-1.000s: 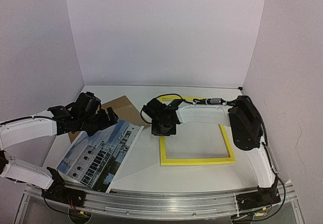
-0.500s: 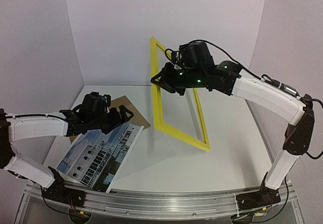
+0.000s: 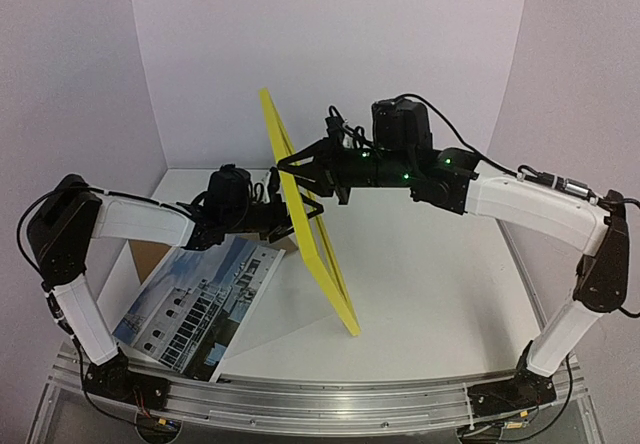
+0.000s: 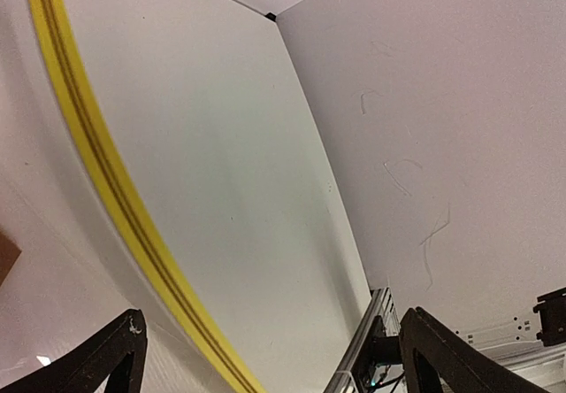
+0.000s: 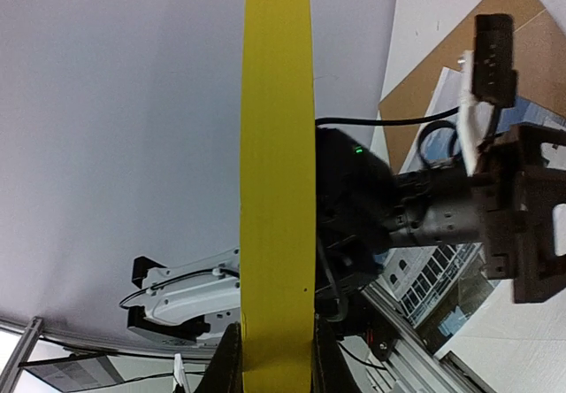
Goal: Put the photo into the frame
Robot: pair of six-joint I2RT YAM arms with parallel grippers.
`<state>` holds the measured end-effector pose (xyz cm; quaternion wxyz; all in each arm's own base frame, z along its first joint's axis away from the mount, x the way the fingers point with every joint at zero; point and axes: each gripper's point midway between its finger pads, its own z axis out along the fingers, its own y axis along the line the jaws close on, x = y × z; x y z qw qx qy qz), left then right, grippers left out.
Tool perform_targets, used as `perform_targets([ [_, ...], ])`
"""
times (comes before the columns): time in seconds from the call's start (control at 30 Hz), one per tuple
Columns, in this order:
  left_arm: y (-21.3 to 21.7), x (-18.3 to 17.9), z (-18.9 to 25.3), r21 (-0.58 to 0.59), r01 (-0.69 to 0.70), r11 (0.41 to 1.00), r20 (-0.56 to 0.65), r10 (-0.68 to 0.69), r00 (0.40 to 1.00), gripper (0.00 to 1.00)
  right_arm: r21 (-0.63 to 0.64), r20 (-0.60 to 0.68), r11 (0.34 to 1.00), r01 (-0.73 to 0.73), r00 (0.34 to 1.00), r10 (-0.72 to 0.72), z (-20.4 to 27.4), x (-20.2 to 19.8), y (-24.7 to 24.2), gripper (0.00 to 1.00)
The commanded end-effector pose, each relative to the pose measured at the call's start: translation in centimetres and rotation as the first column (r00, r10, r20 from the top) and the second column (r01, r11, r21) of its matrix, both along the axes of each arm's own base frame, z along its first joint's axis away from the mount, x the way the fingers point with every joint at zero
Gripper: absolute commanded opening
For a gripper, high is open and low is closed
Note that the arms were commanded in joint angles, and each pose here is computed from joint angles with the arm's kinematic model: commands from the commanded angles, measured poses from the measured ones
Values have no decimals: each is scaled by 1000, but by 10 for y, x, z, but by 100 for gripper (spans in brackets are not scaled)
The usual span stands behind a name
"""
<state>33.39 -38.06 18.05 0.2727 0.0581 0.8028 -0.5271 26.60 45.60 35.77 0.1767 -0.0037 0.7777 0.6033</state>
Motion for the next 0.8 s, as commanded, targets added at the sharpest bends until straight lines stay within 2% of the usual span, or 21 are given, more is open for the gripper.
perform_targets([
  [0.0, -25, 16, -7, 60, 6, 998, 34, -8, 999, 98, 319, 148, 945, -75, 989, 29, 111, -22, -14, 0],
  [0.17, -19, 27, -40, 164, -80, 983, -24, 85, 996, 98, 336, 201, 939, -71, 979, 2, 127, -22, -19, 0],
  [0.37, -9, 35, -56, 241, -142, 960, -44, 157, 987, 98, 327, 217, 943, -62, 976, -11, 127, -20, -20, 0],
  [0.47, -12, 39, -67, 267, -138, 954, -56, 158, 986, 97, 333, 213, 940, -76, 977, 4, 129, -22, -18, 0],
  [0.53, -17, 42, -75, 270, -124, 955, -72, 148, 986, 93, 335, 210, 939, -81, 978, 9, 130, -22, -17, 0],
  [0.6, -21, 48, -81, 287, -126, 950, -87, 157, 984, 82, 336, 204, 939, -71, 979, 1, 129, -22, -19, 0],
  [0.7, -23, 53, -84, 302, -137, 944, -97, 173, 980, 54, 333, 208, 942, -32, 977, -41, 127, -20, -28, 0],
  [0.77, -21, 57, -83, 306, -156, 939, -82, 189, 979, 40, 316, 200, 949, 6, 977, -73, 116, -18, -35, 0],
])
